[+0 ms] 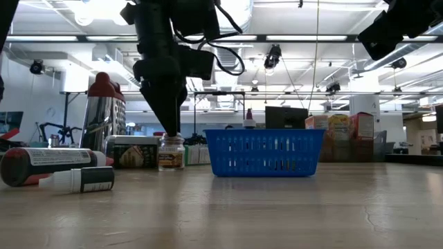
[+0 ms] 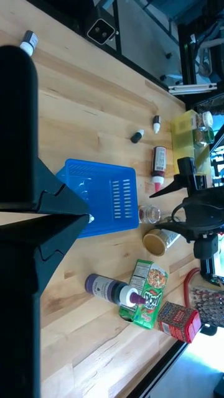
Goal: Pick & Place Kitchen Items
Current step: Put the brown seasoning bottle into the yellow bin
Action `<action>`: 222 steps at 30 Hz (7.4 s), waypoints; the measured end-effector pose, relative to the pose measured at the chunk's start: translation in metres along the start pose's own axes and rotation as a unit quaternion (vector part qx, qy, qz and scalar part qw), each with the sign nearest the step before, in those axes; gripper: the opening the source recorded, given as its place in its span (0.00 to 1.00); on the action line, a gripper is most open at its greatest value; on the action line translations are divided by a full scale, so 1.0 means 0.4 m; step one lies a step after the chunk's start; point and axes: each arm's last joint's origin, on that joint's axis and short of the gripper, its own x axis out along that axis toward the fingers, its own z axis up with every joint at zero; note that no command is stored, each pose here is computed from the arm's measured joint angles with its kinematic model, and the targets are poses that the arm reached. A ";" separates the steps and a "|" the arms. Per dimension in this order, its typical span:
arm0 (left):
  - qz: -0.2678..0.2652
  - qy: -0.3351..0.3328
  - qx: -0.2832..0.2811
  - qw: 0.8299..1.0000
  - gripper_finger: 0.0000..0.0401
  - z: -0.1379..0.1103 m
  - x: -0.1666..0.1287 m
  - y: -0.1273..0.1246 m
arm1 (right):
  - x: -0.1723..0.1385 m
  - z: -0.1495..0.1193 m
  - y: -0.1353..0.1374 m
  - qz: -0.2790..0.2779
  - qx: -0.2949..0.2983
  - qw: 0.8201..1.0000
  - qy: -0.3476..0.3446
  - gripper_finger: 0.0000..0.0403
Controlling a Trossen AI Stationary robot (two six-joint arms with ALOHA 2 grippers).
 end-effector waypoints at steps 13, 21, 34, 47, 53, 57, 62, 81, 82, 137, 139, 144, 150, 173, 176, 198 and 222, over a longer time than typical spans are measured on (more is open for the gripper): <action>0.013 -0.002 -0.002 1.000 0.73 0.002 0.007 0.007 | 0.000 0.000 0.000 0.000 0.000 1.000 0.000 0.02; 0.016 0.006 -0.009 1.000 0.73 -0.007 0.017 0.013 | 0.000 0.000 0.000 0.000 0.000 1.000 0.000 0.02; 0.017 0.010 -0.006 1.000 0.64 -0.004 0.036 0.011 | 0.000 0.000 0.000 0.000 0.000 1.000 0.000 0.02; 0.018 0.012 -0.012 1.000 0.49 -0.004 0.039 0.012 | 0.000 0.000 0.000 0.000 0.000 1.000 0.000 0.02; 0.018 0.013 -0.005 1.000 0.49 -0.004 0.039 0.012 | 0.000 0.000 0.000 0.000 0.000 1.000 0.000 0.02; 0.017 0.014 0.012 1.000 0.48 -0.004 0.039 0.012 | 0.000 0.000 0.000 0.000 0.000 1.000 0.000 0.02; 0.006 0.018 0.017 1.000 0.48 -0.006 0.039 0.011 | 0.000 0.000 0.000 0.000 0.000 1.000 0.000 0.02; 0.005 0.062 0.018 0.998 0.48 -0.058 -0.063 -0.020 | 0.000 0.000 0.000 0.000 0.000 1.000 0.000 0.02; 0.003 0.058 0.021 0.998 0.48 -0.062 -0.074 -0.025 | 0.000 0.000 0.000 0.000 0.000 1.000 0.000 0.02; 0.073 0.084 -0.198 0.974 0.48 -0.479 -0.351 -0.255 | 0.000 0.000 0.000 0.000 0.000 1.000 0.000 0.02; 0.073 0.094 -0.196 0.973 0.48 -0.486 -0.348 -0.257 | 0.000 0.000 0.000 0.000 0.000 1.000 0.000 0.02; 0.066 0.107 -0.175 0.977 0.48 -0.505 -0.352 -0.267 | 0.000 0.000 0.000 0.000 0.000 1.000 0.000 0.02; 0.052 0.102 -0.160 0.980 0.48 -0.541 -0.370 -0.278 | 0.000 0.000 0.000 0.000 0.000 1.000 0.000 0.02; -0.103 0.110 0.044 0.988 0.48 -0.664 -0.336 -0.371 | 0.000 0.000 0.000 0.000 0.000 1.000 0.000 0.02; -0.101 0.094 0.054 0.989 0.48 -0.665 -0.320 -0.370 | 0.000 0.000 0.000 0.000 0.000 1.000 0.000 0.02; -0.101 0.094 0.046 0.989 0.48 -0.692 -0.213 -0.402 | 0.000 0.000 0.000 0.000 0.000 1.000 0.000 0.02; -0.106 0.079 0.034 0.991 0.53 -0.690 -0.208 -0.409 | 0.000 0.000 0.000 0.000 0.000 1.000 0.000 0.02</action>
